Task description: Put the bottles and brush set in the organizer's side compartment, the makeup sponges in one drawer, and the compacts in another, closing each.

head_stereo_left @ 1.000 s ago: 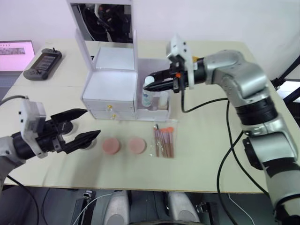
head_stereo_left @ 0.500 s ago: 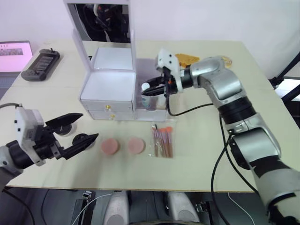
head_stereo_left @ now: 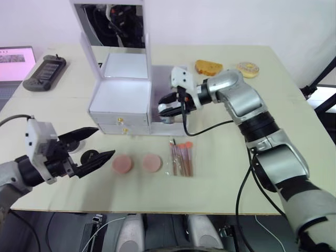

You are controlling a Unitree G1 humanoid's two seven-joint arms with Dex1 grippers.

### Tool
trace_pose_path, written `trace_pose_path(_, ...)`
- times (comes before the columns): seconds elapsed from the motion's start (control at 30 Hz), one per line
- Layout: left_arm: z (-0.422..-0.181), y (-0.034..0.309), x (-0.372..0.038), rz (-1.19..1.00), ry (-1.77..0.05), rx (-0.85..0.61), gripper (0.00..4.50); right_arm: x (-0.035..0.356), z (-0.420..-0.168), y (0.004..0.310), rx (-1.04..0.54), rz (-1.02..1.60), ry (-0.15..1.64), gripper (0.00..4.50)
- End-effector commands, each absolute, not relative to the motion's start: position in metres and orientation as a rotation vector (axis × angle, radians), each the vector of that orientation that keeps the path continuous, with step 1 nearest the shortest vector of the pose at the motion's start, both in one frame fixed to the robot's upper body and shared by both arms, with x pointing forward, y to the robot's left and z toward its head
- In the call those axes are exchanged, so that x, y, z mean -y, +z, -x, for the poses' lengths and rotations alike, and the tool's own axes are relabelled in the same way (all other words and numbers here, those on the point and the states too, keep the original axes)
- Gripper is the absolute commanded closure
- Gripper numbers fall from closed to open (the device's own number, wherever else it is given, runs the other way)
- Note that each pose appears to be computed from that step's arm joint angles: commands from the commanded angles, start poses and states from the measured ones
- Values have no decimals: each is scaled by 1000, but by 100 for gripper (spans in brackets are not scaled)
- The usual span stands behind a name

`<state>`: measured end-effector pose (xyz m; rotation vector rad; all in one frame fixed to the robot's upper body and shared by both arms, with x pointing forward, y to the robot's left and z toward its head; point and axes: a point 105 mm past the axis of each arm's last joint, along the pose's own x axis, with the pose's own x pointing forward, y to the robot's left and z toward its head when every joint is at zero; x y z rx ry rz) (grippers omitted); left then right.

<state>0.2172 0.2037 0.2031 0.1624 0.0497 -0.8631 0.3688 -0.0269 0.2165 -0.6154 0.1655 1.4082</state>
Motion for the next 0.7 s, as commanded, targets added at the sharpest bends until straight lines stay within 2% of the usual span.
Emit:
trace_pose_path(0.03,-219,211,-204,-197,-873,-20,0,28,-366,239,-80,618,1397,49)
trace_pose_path(0.07,-220,212,-204,-198,-875,-19,0,29,-366,243,-69,608,1394,4)
trace_pose_path(0.33,-226,215,-205,-201,-887,-9,0,41,-352,279,12,531,1417,4)
trace_pose_path(0.43,-228,218,-207,-191,-887,4,0,63,-340,304,95,441,1440,4)
trace_pose_path(0.53,-235,223,-217,-168,-861,12,0,92,-346,315,182,426,1332,4)
trace_pose_path(0.6,-243,227,-237,-133,-797,13,0,115,-351,321,210,397,1248,4)
trace_pose_path(0.7,-245,225,-277,-150,-708,-24,0,153,-353,311,170,387,1145,4)
